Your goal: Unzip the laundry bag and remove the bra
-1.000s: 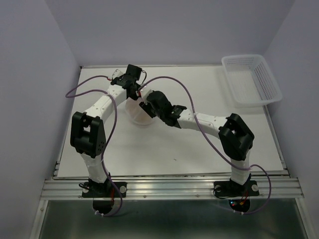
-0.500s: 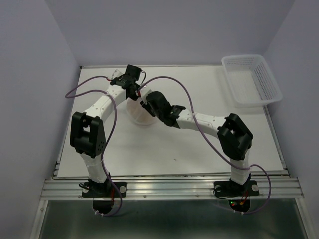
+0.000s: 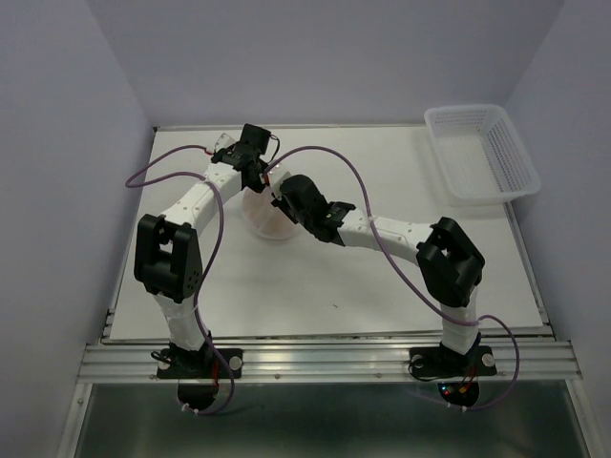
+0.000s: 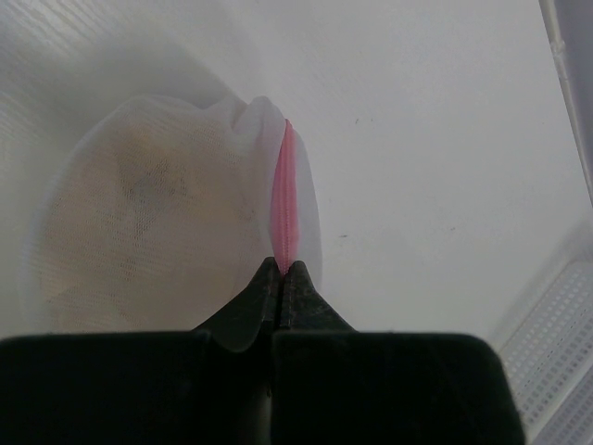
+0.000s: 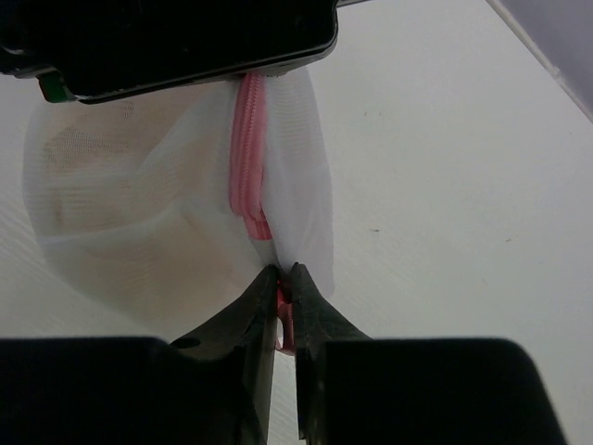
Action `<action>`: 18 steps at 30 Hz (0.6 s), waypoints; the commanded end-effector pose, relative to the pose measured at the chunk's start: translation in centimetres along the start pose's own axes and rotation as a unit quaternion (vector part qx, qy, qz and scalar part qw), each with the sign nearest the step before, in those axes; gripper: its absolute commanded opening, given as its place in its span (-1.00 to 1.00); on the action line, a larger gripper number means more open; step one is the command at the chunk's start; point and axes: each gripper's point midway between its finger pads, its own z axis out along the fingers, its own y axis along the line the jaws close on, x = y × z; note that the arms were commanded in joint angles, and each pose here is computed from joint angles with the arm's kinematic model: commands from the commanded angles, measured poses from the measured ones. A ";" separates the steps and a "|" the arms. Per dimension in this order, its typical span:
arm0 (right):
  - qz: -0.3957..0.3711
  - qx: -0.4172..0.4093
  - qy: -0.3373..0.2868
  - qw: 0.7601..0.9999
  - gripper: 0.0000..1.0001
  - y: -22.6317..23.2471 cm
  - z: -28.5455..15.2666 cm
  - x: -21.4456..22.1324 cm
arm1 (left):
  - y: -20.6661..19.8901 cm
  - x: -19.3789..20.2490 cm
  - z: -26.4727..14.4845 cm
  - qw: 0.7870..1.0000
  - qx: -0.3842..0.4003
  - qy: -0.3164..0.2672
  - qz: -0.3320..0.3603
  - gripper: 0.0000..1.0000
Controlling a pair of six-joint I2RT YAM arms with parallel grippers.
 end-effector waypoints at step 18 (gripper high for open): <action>0.088 0.066 -0.029 0.993 -0.97 -3.2 -2.3 -1.6 | 0.9 -0.4 -0.8 1.000 -0.013 -0.018 0.011 -1.00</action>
